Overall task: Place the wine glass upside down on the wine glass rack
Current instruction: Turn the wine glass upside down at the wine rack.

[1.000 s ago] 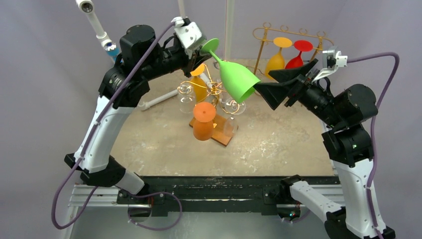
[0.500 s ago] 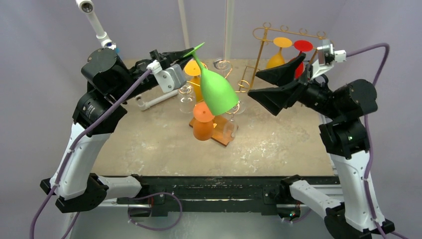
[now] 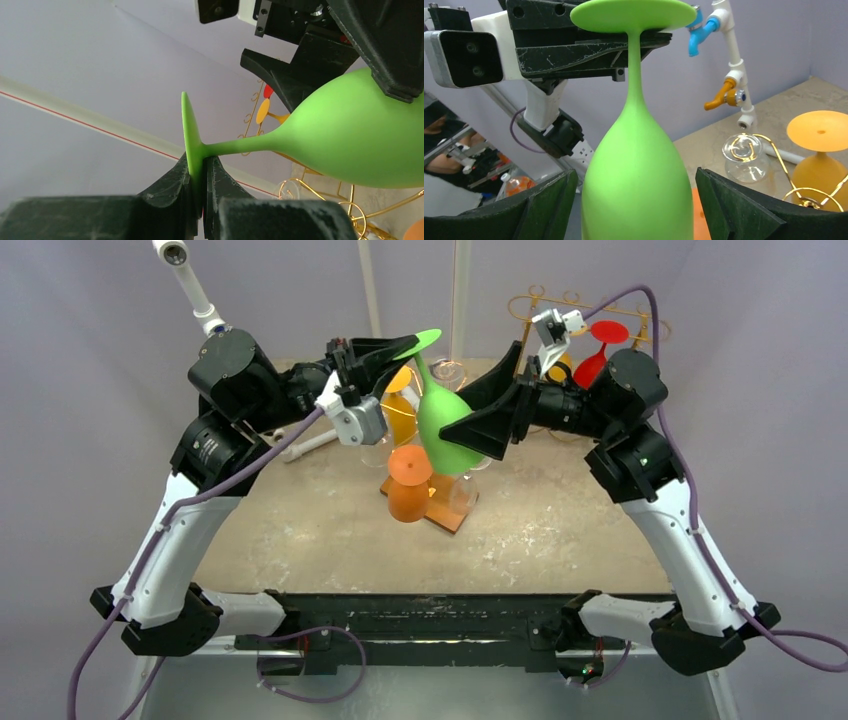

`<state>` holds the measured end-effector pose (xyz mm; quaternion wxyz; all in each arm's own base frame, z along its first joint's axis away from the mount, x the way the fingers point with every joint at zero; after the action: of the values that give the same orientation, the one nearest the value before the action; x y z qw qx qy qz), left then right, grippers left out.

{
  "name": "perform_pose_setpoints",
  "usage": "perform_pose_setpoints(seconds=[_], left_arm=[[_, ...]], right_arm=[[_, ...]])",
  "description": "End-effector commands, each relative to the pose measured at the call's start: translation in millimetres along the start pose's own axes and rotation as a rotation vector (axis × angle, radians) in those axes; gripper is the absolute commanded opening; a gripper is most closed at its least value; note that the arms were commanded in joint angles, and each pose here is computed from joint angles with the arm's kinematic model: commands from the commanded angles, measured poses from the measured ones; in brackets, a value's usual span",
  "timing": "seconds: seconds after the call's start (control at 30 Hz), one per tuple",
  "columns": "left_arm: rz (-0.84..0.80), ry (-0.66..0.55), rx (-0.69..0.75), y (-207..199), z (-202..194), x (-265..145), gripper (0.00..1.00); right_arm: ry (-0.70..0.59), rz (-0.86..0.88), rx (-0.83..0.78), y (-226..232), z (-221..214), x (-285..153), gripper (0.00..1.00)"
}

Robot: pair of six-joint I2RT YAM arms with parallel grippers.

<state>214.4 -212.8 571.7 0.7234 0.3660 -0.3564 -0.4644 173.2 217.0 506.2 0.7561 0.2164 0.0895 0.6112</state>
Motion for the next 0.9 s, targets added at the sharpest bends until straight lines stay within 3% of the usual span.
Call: perform_pose_setpoints(seconds=[0.0,0.13,0.37,0.43,0.53,0.73,0.77,0.8,0.87], left_arm=[[-0.002,-0.149,0.178,11,26,1,0.0],[-0.007,-0.153,0.206,13,27,2,0.0],[-0.037,-0.178,0.249,10,31,1,0.0],[-0.047,-0.181,0.253,9,31,1,0.0],[-0.081,-0.188,0.28,5,32,-1,0.0],[-0.079,-0.226,0.26,7,40,0,0.0],[-0.073,-0.232,0.253,8,40,0,0.0],[-0.062,-0.235,0.236,9,41,1,0.11],[-0.027,-0.235,0.214,12,41,0,0.53]], right_arm=[[0.075,0.117,-0.018,15,-7,5,0.99],[0.162,0.131,-0.005,12,-24,10,0.99],[0.19,0.14,-0.029,14,-29,5,0.99],[0.201,0.143,-0.028,13,-30,6,0.95],[0.206,0.152,-0.03,14,-30,6,0.79],[0.213,0.149,-0.04,12,-35,3,0.29],[0.196,0.133,-0.052,12,-33,3,0.25],[0.178,0.112,-0.062,11,-31,2,0.24],[0.146,0.054,-0.105,9,-24,-1,0.24]])
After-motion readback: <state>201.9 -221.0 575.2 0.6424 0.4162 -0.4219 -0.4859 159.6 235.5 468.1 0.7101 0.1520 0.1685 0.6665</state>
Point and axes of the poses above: each gripper's point midway between its finger pads, its own x axis out along the fingers, its own y axis along the line the jaws close on, z = x × y, the point moved 6 cm from there along -x, back along the fingers, and after that the axes turned 1 degree about x, right-handed, at the moved point
